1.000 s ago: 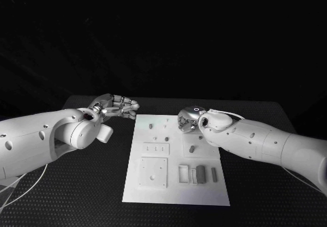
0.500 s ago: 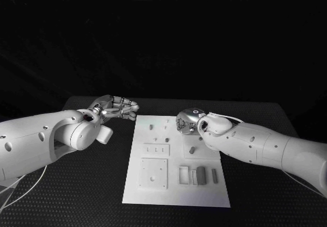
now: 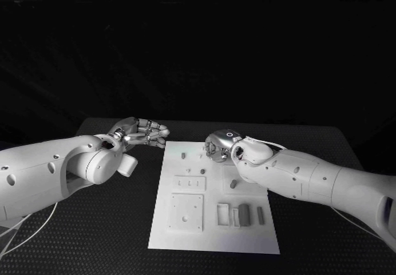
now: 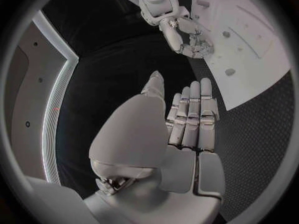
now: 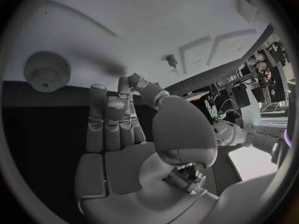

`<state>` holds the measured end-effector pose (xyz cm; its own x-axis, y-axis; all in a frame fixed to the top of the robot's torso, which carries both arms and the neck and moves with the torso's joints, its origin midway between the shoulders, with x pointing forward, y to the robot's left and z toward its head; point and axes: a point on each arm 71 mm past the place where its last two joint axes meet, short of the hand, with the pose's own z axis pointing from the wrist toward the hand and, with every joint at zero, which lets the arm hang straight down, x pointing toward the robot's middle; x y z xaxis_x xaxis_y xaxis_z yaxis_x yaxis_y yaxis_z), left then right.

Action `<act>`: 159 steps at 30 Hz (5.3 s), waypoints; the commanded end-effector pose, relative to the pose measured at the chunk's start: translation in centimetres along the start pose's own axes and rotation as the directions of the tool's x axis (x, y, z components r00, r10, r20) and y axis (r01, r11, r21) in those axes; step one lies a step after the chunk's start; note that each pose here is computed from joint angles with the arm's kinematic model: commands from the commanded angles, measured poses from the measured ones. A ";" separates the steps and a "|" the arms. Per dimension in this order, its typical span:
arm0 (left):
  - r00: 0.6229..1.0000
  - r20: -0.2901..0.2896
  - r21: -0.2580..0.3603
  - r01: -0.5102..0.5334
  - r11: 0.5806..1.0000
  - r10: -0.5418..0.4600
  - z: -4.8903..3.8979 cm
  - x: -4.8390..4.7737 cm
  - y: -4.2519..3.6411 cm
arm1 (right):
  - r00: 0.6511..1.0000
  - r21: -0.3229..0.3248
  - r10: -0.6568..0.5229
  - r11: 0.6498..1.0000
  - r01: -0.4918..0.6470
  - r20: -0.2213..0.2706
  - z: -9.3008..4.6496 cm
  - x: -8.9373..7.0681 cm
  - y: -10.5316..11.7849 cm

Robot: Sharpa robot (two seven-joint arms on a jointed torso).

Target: Assemble the parts on the task board

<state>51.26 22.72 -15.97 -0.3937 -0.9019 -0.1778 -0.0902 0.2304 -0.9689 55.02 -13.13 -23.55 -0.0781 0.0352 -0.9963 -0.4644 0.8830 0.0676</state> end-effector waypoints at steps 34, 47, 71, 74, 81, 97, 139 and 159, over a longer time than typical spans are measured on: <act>0.999 -0.031 0.030 -0.013 0.999 0.014 0.18 0.71 -1.30 | 0.994 0.023 -0.050 0.999 0.048 0.095 2.0 -1.1 1.6; 1.000 -0.026 0.038 -0.016 0.999 0.017 0.19 0.67 -1.66 | 0.995 0.038 -0.056 0.998 0.053 0.081 2.1 -1.0 1.4; 1.000 -0.017 0.047 -0.019 0.999 0.020 0.10 0.43 -1.96 | 0.997 0.048 -0.055 0.997 0.052 0.055 2.5 -0.6 1.2; 1.000 -0.016 0.047 -0.019 0.999 0.019 -0.01 0.34 -1.96 | 0.997 0.047 -0.055 0.998 0.052 0.057 2.6 -0.6 1.3; 1.000 -0.014 0.054 -0.021 0.998 0.021 -0.11 0.24 -2.22 | 0.997 0.053 -0.057 0.997 0.054 0.050 2.7 -0.3 1.3; 1.000 -0.018 0.057 -0.024 0.998 0.025 -0.18 0.29 -2.43 | 0.999 0.058 -0.033 0.998 0.031 0.035 2.7 -0.1 1.2; 1.000 -0.002 0.048 -0.030 0.998 0.030 -0.69 -0.88 -2.04 | 0.998 0.187 0.055 0.981 -0.053 -0.005 -1.9 -5.4 -7.7; 0.999 -0.004 0.045 -0.037 0.998 0.037 -0.66 -0.95 -1.99 | 0.986 0.194 0.084 0.979 -0.055 -0.144 -2.3 -3.5 -9.0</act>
<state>51.25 23.53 -13.88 -0.3857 -0.8979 -0.2119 -0.0436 0.2472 -0.9680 57.51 -22.34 -20.23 -0.2054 0.0553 -0.9771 -0.2656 0.9578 0.1100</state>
